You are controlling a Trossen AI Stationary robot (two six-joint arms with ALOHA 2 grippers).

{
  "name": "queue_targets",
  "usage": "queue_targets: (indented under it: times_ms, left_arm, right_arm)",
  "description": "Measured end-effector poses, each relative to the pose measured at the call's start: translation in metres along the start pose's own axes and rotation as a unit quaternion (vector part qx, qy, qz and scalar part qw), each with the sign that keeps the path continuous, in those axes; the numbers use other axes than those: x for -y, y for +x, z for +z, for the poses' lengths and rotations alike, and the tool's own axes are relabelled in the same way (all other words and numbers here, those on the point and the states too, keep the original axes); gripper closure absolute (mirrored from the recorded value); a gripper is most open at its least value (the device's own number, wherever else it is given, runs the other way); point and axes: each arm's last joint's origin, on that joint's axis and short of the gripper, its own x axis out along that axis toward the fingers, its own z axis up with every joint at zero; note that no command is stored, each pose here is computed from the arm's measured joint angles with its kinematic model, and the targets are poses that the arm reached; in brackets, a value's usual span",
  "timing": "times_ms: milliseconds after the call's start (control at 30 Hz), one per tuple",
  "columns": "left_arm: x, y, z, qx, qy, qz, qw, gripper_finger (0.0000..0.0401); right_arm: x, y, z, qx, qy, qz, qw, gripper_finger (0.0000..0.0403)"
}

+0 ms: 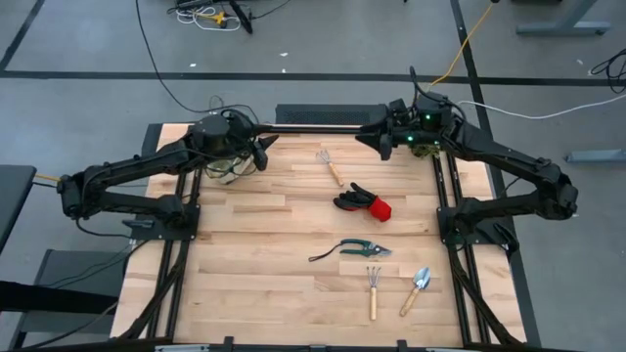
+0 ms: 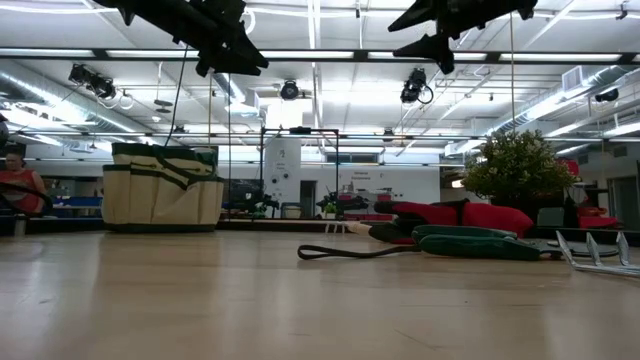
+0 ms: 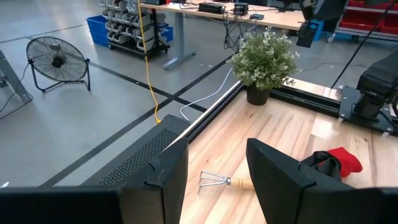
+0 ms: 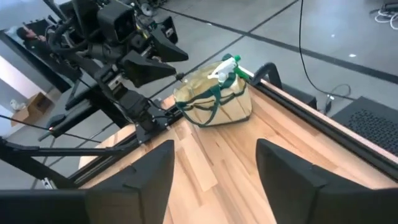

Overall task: Pick & Place Garden tools in Gardening bag
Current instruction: Put the top brown hand rake into the gardening bag

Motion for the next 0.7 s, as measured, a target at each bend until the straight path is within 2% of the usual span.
queue_targets:
  times_ms: [300, 700]
  left_arm:
    - [0.0, -0.0001, 0.0001, 0.0, -0.001, 0.0, 1.0, 0.0229]
    - [0.0, -0.0002, 0.0002, 0.001, -0.001, 0.0, 1.0, 0.0229]
  right_arm:
    - [0.0033, 0.0114, 0.0016, 0.008, 0.014, 0.006, 1.0, 0.0167]
    - [0.0024, 0.0116, 0.0068, 0.039, 0.044, 0.002, 0.998, 0.0169]
